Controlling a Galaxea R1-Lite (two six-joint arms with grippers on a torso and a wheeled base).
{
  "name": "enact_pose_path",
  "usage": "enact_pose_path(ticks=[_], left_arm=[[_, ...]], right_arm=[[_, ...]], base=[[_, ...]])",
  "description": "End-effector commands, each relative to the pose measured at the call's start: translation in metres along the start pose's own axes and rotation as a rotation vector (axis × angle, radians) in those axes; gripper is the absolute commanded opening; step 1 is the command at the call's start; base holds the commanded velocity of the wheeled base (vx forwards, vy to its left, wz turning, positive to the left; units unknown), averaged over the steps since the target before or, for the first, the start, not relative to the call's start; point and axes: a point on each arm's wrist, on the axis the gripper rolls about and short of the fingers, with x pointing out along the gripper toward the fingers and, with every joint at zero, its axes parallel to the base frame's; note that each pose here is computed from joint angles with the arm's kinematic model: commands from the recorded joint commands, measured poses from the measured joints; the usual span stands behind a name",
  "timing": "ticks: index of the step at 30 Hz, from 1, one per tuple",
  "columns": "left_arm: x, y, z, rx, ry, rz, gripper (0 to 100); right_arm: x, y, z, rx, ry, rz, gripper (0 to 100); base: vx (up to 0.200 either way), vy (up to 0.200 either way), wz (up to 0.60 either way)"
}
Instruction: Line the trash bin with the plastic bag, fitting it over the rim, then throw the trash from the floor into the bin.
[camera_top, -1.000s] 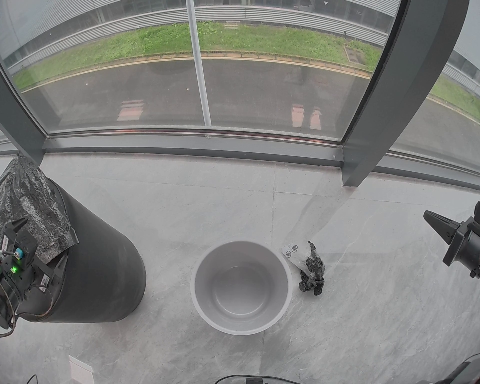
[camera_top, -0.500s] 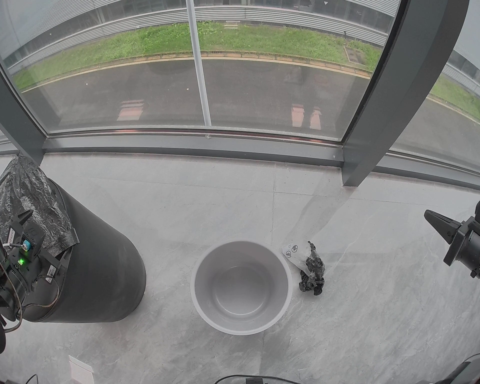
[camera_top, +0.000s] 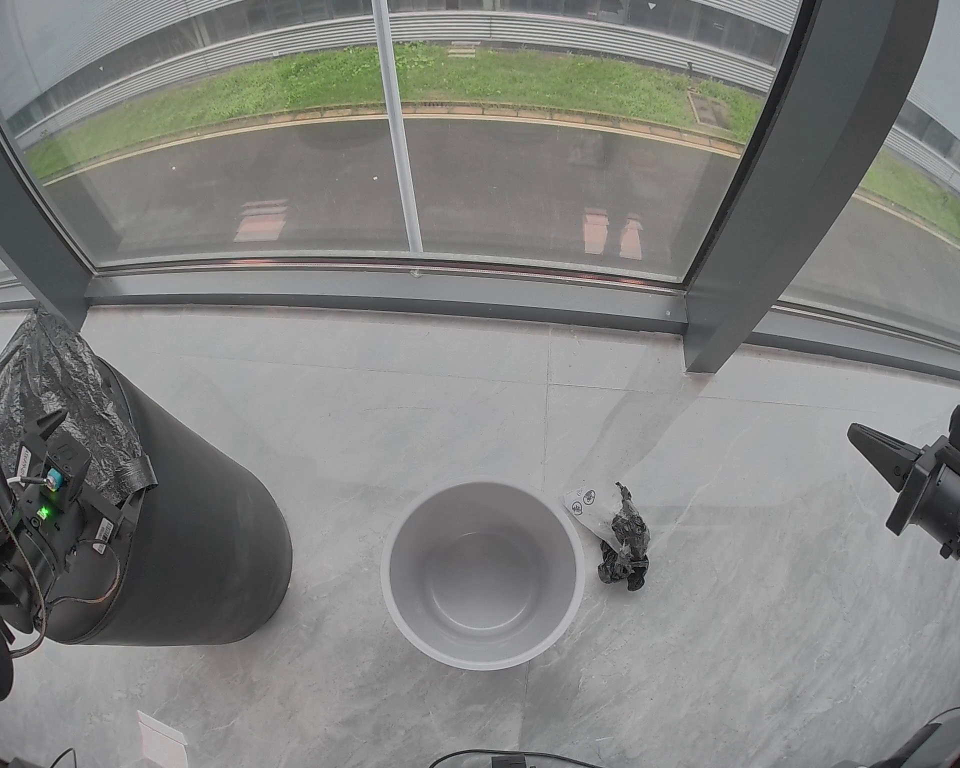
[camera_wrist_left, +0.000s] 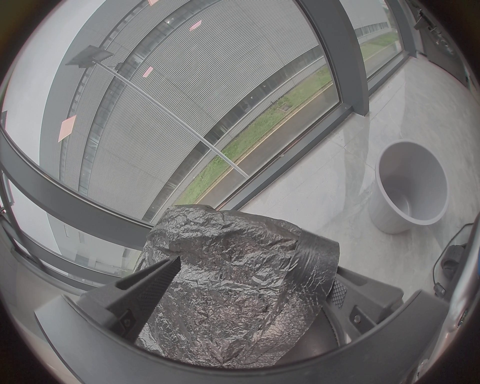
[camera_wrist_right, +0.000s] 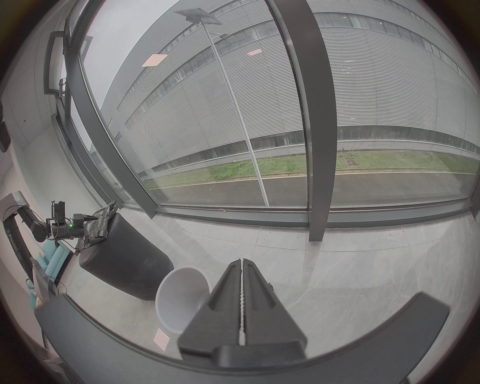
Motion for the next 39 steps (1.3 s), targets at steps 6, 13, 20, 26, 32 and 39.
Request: enact_pose_path(ticks=[6,13,20,26,32,39], left_arm=[[0.002,0.000,0.001,-0.008,-0.010,0.010,100],[0.015,-0.001,0.004,-0.022,-0.050,0.051,0],[0.019,-0.002,0.004,-0.029,-0.054,0.055,0],[0.019,0.000,0.007,-0.065,-0.069,0.061,0],[0.007,0.018,0.035,-0.235,-0.250,0.122,0],[-0.015,0.061,0.080,-0.744,-0.504,0.146,0]], right_arm=[[0.000,0.000,0.000,0.000,0.000,0.001,0],[-0.001,0.000,0.000,0.000,0.000,0.001,0],[-0.001,0.000,-0.001,0.000,0.001,0.001,0],[-0.001,0.000,-0.001,0.000,0.001,0.001,0],[-0.001,0.001,-0.002,-0.001,0.004,0.002,0],[-0.002,0.001,-0.004,0.002,0.012,0.003,0]], base=[[0.000,0.000,0.00],[0.000,0.000,0.00],[0.000,0.000,0.00],[0.000,0.000,0.00],[0.000,0.000,0.00],[0.000,0.000,0.00]])
